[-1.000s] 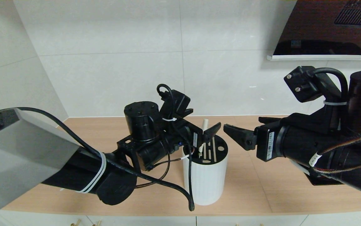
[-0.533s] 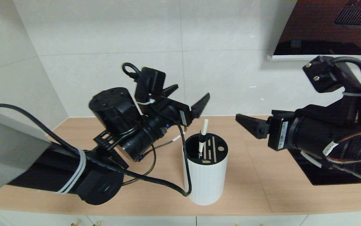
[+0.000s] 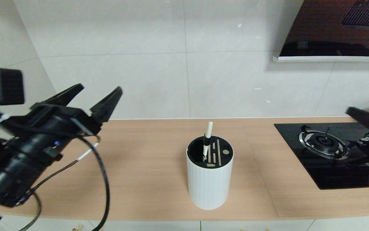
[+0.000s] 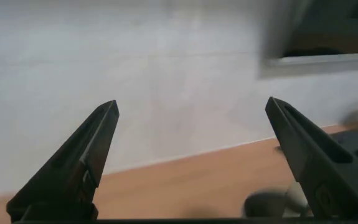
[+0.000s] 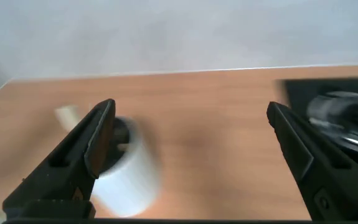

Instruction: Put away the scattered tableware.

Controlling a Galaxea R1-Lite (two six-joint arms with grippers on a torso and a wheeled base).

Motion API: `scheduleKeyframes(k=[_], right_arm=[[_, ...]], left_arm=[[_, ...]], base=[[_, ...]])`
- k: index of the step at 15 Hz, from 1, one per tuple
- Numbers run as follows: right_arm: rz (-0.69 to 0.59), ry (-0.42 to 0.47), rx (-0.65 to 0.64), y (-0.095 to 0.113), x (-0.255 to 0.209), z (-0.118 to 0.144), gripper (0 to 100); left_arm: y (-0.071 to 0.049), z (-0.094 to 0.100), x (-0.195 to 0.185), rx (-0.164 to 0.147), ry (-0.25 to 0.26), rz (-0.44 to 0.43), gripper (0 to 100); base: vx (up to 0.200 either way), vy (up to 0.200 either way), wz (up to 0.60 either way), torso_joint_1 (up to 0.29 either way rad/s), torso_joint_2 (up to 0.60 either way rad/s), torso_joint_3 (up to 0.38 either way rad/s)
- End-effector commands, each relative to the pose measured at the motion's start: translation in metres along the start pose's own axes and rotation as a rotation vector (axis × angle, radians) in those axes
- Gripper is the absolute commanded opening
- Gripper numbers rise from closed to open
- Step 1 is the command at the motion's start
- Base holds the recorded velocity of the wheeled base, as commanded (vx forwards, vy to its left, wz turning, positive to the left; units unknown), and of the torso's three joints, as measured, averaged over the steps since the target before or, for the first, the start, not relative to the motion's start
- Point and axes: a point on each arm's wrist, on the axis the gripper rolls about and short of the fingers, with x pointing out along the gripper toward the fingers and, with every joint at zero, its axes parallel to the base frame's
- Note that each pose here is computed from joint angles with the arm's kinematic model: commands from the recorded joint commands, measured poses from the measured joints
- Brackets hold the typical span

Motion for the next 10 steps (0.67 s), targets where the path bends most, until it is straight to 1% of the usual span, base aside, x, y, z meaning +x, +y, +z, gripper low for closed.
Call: scheduleKeyframes(k=[1,2,3,4,5,6,7,8,9,10], right_arm=[[-0.087,-0.218,0.07,-0.044,-0.082,-0.013,100],[-0.093,-0.243,0.075,-0.048,-0.094,-0.014,100],[-0.103,-0.249,0.034,-0.056,-0.116,-0.021,100],[-0.112,-0.215,0.0,-0.064,-0.134,-0.036,100],[-0.118,-0.184,-0.013,-0.07,-0.148,-0.048,100],[-0.123,-0.173,-0.017,-0.076,-0.164,-0.058,100],[-0.14,-0.182,-0.015,-0.078,-0.17,-0.062,100],[-0.165,-0.196,-0.014,-0.077,-0.174,-0.064,100],[-0.195,-0.197,-0.02,-0.076,-0.176,-0.067,100],[-0.202,-0.2,-0.017,-0.076,-0.176,-0.067,100]], left_arm=[[0.014,0.023,-0.096,0.011,-0.054,0.102,100],[0.014,0.027,-0.112,0.013,-0.06,0.119,100],[0.012,0.03,-0.14,0.009,-0.044,0.13,100],[0.009,0.03,-0.166,0.004,-0.014,0.134,100],[0.007,0.028,-0.19,-0.008,0.022,0.143,100],[0.003,0.03,-0.222,-0.025,0.046,0.153,100],[0.0,0.031,-0.239,-0.027,0.07,0.196,100],[-0.004,0.03,-0.25,-0.039,0.079,0.221,100],[-0.008,0.025,-0.259,-0.036,0.086,0.218,100],[-0.011,0.024,-0.264,-0.028,0.064,0.219,100]], base=[[0.0,0.0,0.0,0.0,0.0,0.0],[0.0,0.0,0.0,0.0,0.0,0.0],[0.0,0.0,0.0,0.0,0.0,0.0],[0.0,0.0,0.0,0.0,0.0,0.0],[0.0,0.0,0.0,0.0,0.0,0.0],[0.0,0.0,0.0,0.0,0.0,0.0],[0.0,0.0,0.0,0.0,0.0,0.0],[0.0,0.0,0.0,0.0,0.0,0.0],[0.0,0.0,0.0,0.0,0.0,0.0],[0.0,0.0,0.0,0.0,0.0,0.0]])
